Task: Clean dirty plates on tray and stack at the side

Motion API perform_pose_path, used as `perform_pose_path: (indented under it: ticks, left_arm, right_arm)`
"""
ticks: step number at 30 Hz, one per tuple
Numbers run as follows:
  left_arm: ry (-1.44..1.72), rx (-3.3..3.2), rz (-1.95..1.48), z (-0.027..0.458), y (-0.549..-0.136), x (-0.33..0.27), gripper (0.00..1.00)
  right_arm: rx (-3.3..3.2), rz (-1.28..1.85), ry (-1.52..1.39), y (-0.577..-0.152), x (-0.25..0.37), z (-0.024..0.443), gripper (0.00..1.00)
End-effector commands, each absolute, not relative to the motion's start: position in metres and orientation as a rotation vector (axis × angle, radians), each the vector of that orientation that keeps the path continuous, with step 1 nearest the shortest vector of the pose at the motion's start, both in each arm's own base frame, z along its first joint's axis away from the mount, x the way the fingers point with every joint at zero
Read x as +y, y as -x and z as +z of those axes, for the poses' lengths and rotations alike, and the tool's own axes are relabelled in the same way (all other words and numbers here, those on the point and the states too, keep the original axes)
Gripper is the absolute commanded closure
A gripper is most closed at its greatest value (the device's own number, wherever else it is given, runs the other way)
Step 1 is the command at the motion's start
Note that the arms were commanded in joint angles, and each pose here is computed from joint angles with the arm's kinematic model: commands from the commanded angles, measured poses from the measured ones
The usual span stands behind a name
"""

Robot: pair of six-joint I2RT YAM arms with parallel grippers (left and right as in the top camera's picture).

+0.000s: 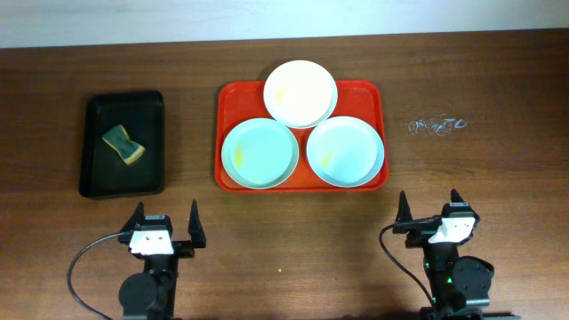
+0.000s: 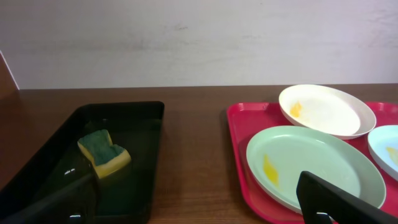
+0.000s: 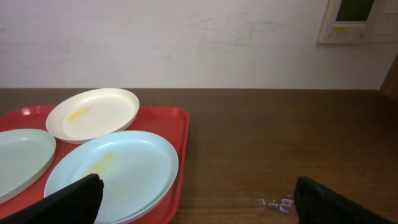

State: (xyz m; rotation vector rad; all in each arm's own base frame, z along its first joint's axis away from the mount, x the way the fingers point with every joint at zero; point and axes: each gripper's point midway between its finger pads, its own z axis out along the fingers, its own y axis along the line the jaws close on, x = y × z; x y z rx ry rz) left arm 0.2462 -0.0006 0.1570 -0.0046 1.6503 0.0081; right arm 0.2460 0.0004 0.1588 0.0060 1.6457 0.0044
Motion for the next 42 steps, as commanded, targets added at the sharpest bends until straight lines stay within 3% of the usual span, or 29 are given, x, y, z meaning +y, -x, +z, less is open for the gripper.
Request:
perform_pose_path:
  ticks: [1, 39, 40, 42]
  left_arm:
    - [0.002, 1.65, 0.031, 0.156, -0.246, 0.002, 0.0]
    - [0.002, 1.65, 0.031, 0.156, -0.246, 0.002, 0.01]
    - [-0.007, 1.651, -0.001, 0.156, -0.246, -0.002, 0.01]
    - [-0.067, 1.638, -0.429, 0.163, -0.238, -0.056, 0.01]
  right_arm:
    - [1.65, 0.011, -0.013, -0.246, 0.001, 0.155, 0.01]
    - [1.65, 0.011, -0.012, -0.246, 0.001, 0.155, 0.01]
    - [1.65, 0.011, -0.013, -0.246, 0.001, 0.155, 0.01]
    - [1.65, 0.011, -0.013, -0.246, 0.001, 0.155, 0.01]
